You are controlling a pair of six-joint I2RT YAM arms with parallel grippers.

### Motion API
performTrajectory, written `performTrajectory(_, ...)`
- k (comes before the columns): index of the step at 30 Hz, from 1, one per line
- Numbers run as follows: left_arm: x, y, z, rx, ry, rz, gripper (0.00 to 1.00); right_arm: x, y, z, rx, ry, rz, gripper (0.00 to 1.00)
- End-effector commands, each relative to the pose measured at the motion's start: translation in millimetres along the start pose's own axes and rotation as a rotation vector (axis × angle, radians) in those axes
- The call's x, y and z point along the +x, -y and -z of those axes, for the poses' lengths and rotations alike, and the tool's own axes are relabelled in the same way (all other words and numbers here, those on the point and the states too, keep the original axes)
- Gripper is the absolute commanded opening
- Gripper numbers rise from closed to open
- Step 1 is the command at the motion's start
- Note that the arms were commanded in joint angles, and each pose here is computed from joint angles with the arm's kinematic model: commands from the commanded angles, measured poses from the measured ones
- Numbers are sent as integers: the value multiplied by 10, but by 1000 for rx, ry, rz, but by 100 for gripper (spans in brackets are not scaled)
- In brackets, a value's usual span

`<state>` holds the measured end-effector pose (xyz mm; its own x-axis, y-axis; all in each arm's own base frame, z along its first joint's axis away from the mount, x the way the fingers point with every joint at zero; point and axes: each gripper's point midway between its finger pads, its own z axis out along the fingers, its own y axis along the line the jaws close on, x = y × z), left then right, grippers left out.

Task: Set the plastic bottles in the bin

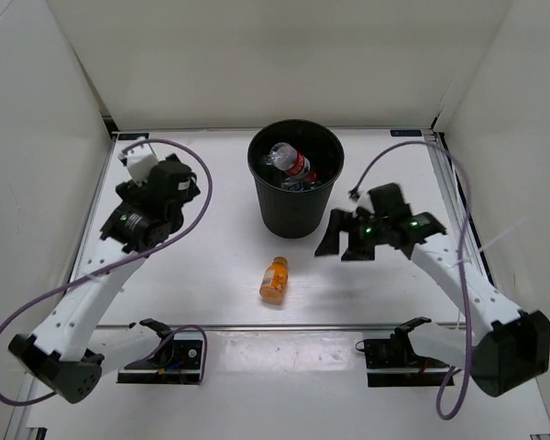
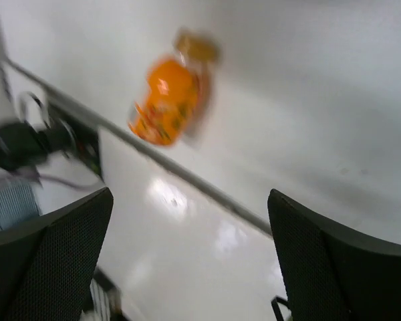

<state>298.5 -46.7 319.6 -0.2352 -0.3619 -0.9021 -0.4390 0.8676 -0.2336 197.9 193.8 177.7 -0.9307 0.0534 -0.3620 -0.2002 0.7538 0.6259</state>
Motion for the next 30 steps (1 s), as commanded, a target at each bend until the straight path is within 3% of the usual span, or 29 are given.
performTrajectory(1,772,-544,-98,-200,-251,-76,100,289,-49,-336,-13,-79,153,100)
performTrajectory(6,1032,-914,-51,-321,-357,-94,100,412,-53,-807,99,-155,143,100)
performTrajectory(13,959,-1006,143,-252,-330,-31,100,444,-317,-1343,140,-143,58,100)
performTrajectory(22,1067,-1155,236,-255,-380,-107,100,742,-284,-1833,182,-176,18,100)
performTrajectory(27,1079,-1150,223,-258,-384,-112,100,812,-106,-1704,266,-192,17,65)
performTrajectory(30,1045,-1084,182,-244,-363,-78,100,727,-69,-1293,318,-138,64,54)
